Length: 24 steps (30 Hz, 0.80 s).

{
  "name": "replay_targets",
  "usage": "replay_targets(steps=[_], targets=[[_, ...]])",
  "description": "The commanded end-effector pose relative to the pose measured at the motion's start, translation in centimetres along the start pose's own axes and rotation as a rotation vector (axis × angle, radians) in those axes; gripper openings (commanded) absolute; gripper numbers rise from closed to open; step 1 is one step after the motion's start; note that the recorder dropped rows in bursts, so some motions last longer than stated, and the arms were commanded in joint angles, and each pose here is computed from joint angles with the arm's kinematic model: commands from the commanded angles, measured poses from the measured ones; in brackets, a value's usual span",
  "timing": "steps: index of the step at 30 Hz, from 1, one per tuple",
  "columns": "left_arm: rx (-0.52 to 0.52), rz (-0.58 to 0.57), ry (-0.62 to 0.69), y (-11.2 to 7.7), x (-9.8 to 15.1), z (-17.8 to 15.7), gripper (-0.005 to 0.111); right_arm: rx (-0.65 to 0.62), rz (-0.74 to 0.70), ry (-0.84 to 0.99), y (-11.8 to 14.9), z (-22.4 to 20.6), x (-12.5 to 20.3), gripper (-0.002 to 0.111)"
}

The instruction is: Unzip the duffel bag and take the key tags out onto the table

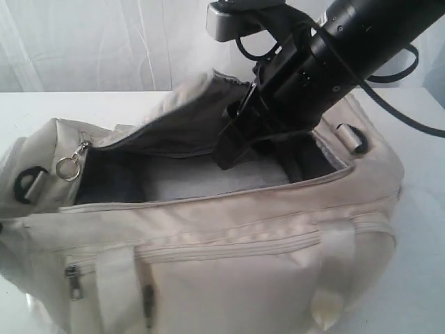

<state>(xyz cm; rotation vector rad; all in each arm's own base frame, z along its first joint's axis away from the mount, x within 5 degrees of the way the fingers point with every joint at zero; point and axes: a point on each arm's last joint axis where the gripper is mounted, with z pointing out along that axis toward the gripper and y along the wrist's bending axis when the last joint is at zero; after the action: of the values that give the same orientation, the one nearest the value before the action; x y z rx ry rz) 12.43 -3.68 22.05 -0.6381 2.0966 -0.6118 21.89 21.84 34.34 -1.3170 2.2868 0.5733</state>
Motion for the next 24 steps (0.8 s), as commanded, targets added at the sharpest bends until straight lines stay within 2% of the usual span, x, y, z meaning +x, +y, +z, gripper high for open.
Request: replay_targets(steps=[1, 6, 9, 12, 14, 17, 22, 24], targets=[[-0.238, 0.119, -0.217, 1.1, -3.7, -2.8, 0.0, 0.0, 0.01, -0.025, -0.7, 1.9, -0.4, 0.062], [-0.287, 0.226, -0.385, 0.3, -6.3, -4.8, 0.0, -0.066, 0.063, 0.052, -1.1, 5.3, -0.2, 0.062], [-0.339, 0.237, -0.401, 0.5, -6.6, -5.1, 0.0, -0.094, 0.062, 0.115, -1.0, 7.7, 0.0, 0.061], [-0.449, 0.241, -0.415, 1.4, -6.8, -5.5, 0.0, -0.136, 0.005, 0.181, -0.1, 9.6, 0.4, 0.054], [-0.478, 0.225, -0.4, 1.7, -6.7, -5.6, 0.0, -0.159, -0.027, 0.213, 0.6, 10.9, 0.6, 0.049], [-0.443, 0.262, -0.323, 1.4, -6.1, -5.2, 0.0, -0.173, -0.045, 0.203, 1.7, 12.5, 0.4, 0.044], [-0.351, 0.291, -0.228, 0.8, -5.3, -4.7, 0.0, -0.276, -0.131, 0.059, 4.9, 14.9, -1.0, 0.033], [-0.35, 0.292, -0.225, 0.8, -5.3, -4.7, 0.0, -0.248, -0.175, -0.014, 6.0, 16.3, -1.6, 0.029]])
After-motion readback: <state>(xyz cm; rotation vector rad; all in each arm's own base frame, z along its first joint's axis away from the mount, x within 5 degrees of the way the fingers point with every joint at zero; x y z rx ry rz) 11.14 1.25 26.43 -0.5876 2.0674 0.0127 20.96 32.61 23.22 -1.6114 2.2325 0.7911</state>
